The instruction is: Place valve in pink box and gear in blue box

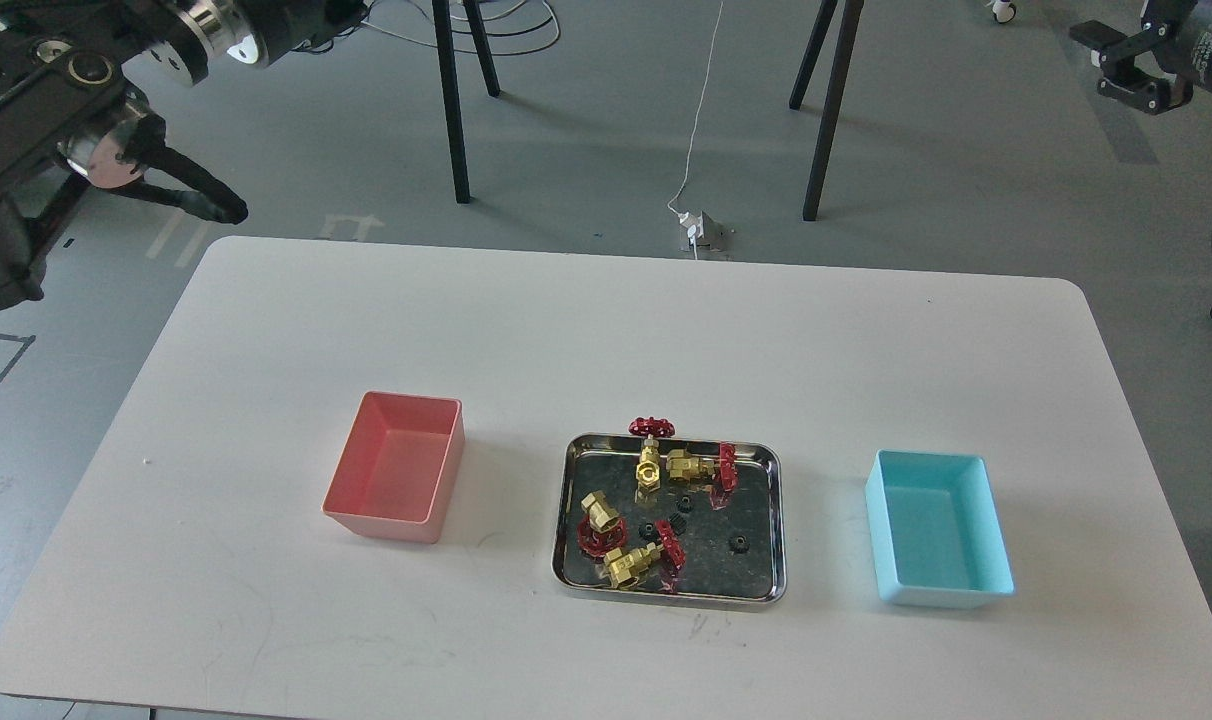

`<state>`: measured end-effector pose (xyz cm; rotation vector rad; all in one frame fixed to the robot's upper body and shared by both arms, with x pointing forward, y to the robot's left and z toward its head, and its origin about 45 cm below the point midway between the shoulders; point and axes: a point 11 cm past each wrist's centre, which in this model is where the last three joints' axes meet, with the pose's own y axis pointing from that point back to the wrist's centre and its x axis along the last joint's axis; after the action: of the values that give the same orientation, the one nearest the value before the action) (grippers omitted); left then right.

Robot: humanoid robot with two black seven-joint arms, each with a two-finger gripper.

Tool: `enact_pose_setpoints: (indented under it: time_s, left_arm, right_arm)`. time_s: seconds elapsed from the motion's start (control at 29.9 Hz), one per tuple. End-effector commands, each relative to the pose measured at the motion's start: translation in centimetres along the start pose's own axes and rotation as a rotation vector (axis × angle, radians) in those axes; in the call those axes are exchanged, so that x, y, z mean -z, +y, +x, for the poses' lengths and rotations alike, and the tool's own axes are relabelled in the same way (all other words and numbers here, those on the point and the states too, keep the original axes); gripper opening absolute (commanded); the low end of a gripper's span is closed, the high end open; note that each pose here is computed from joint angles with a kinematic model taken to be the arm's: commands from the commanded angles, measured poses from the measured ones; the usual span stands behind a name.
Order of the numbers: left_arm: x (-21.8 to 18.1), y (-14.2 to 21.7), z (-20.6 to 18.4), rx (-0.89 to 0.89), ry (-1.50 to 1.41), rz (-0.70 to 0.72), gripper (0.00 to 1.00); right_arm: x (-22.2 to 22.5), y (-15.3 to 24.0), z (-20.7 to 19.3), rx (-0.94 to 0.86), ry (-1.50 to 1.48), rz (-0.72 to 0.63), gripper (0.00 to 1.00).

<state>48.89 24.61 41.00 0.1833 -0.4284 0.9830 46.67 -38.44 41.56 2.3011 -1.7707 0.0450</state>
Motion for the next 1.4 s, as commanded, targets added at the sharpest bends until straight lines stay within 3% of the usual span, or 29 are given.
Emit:
enact_pose_setpoints:
  time_s: [0.0,0.17,0.3,0.43,0.5,0.64,0.74,1.04,1.2,1.37]
  left_arm:
    - [-0.1,0.0,0.3,-0.055,-0.016,-0.024,0.99]
    - [-0.1,0.5,0.9,-0.082,-0.017,-0.057,1.0]
    - [-0.5,1.8,4.4,-0.121,0.079,-0.087,1.0]
    - [0.1,2.4,3.5,-0.039,0.109,-0.158,1.0]
    - [0.4,3.0,2.4,0.014,0.133,-0.237,1.0]
    - [0.1,3.3,-0.6,0.07,-0.012,-0.223,0.97]
    - [2.4,4.8,-2.3,-0.003,-0.229,-0.174,0.96]
    - [8.7,8.3,-9.1,0.128,-0.869,-0.14,0.96]
    - [12.7,11.6,-14.7,0.259,-1.214,-0.259,0.98]
    - [15.9,13.7,-19.5,0.318,-1.176,-0.253,0.99]
  right_arm:
    - [0.0,-0.3,-0.4,0.009,-0.002,0.003,1.0]
    - [0.0,-0.3,-0.4,0.009,-0.002,0.005,1.0]
    - [0.0,-0.3,-0.5,0.012,0.0,0.006,1.0]
    - [0.7,-0.3,-0.4,0.011,-0.006,0.036,1.0]
    - [1.7,-0.2,-0.3,0.006,-0.016,0.075,0.99]
    - [3.0,-0.1,-0.2,0.003,-0.013,0.115,0.99]
    - [3.4,-0.2,-0.1,-0.003,-0.011,0.118,0.99]
    - [5.2,0.0,0.0,-0.014,-0.002,0.153,0.99]
    - [6.5,0.1,-0.1,-0.008,0.011,0.176,0.99]
    - [7.0,0.2,0.0,-0.011,0.035,0.181,0.99]
